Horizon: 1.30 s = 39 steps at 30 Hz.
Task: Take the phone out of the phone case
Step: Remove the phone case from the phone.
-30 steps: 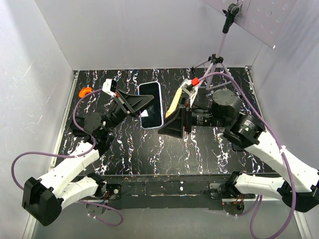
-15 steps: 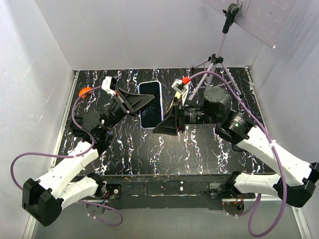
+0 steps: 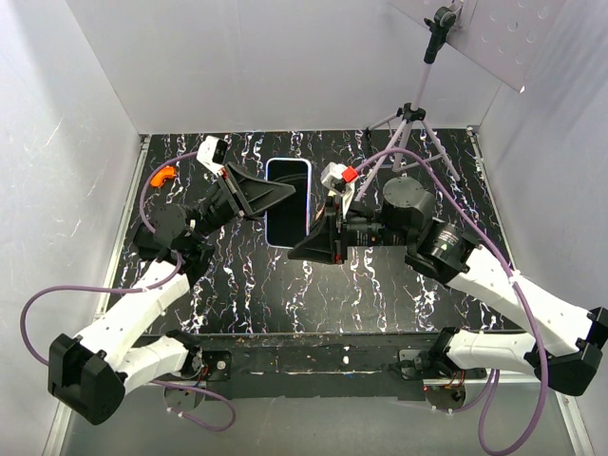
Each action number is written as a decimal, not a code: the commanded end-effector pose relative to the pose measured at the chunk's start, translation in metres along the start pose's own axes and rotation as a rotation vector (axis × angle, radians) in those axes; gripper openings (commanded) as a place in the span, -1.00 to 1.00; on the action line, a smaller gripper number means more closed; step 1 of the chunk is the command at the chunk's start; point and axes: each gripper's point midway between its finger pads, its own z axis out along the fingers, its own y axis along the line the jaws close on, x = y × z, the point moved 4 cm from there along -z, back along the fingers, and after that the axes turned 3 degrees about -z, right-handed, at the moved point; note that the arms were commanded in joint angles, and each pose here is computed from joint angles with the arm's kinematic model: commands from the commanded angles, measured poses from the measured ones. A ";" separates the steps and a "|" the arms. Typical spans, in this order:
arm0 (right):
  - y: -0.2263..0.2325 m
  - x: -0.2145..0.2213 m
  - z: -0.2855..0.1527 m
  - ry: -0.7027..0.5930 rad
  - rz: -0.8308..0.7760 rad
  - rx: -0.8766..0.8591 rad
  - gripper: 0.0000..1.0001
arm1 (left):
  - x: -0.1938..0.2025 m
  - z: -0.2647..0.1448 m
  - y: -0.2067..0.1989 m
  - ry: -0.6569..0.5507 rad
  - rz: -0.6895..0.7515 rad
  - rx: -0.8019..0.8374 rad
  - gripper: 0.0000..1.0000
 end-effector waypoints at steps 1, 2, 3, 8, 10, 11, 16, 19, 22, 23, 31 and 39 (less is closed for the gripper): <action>-0.041 -0.013 0.005 -0.003 -0.484 0.178 -0.97 | 0.001 0.001 -0.031 0.064 -0.285 0.054 -1.00; -0.040 -0.020 0.007 -0.011 -0.519 0.195 -0.97 | 0.002 0.000 -0.031 0.068 -0.298 0.054 -1.00; -0.038 -0.028 0.008 -0.022 -0.557 0.210 -0.97 | 0.002 -0.001 -0.030 0.066 -0.305 0.050 -1.00; -0.024 -0.055 0.011 -0.032 -0.718 0.250 -0.97 | 0.005 -0.004 -0.025 0.075 -0.331 0.030 -1.00; -0.012 -0.062 0.017 -0.014 -0.773 0.242 -0.97 | 0.007 -0.004 -0.022 0.090 -0.346 0.026 -1.00; -0.005 -0.066 0.020 -0.012 -0.799 0.238 -0.97 | 0.007 -0.003 -0.020 0.099 -0.352 0.023 -1.00; 0.000 -0.082 0.028 -0.036 -0.852 0.278 -0.97 | 0.005 0.002 -0.019 0.113 -0.348 0.024 -1.00; -0.003 -0.088 0.029 -0.069 -0.877 0.305 -0.97 | 0.005 0.003 -0.019 0.118 -0.348 0.023 -1.00; -0.008 -0.087 0.033 -0.057 -0.892 0.317 -0.97 | 0.006 0.003 -0.018 0.128 -0.350 0.018 -1.00; -0.012 -0.089 0.032 -0.057 -0.892 0.350 -0.97 | 0.006 0.003 -0.017 0.131 -0.352 0.018 -1.00; -0.026 -0.092 0.030 -0.012 -0.976 0.438 -0.97 | 0.008 0.002 -0.012 0.141 -0.361 0.007 -1.00; -0.057 -0.085 0.019 0.011 -0.972 0.660 -0.97 | 0.007 0.000 -0.012 0.126 -0.365 0.029 -1.00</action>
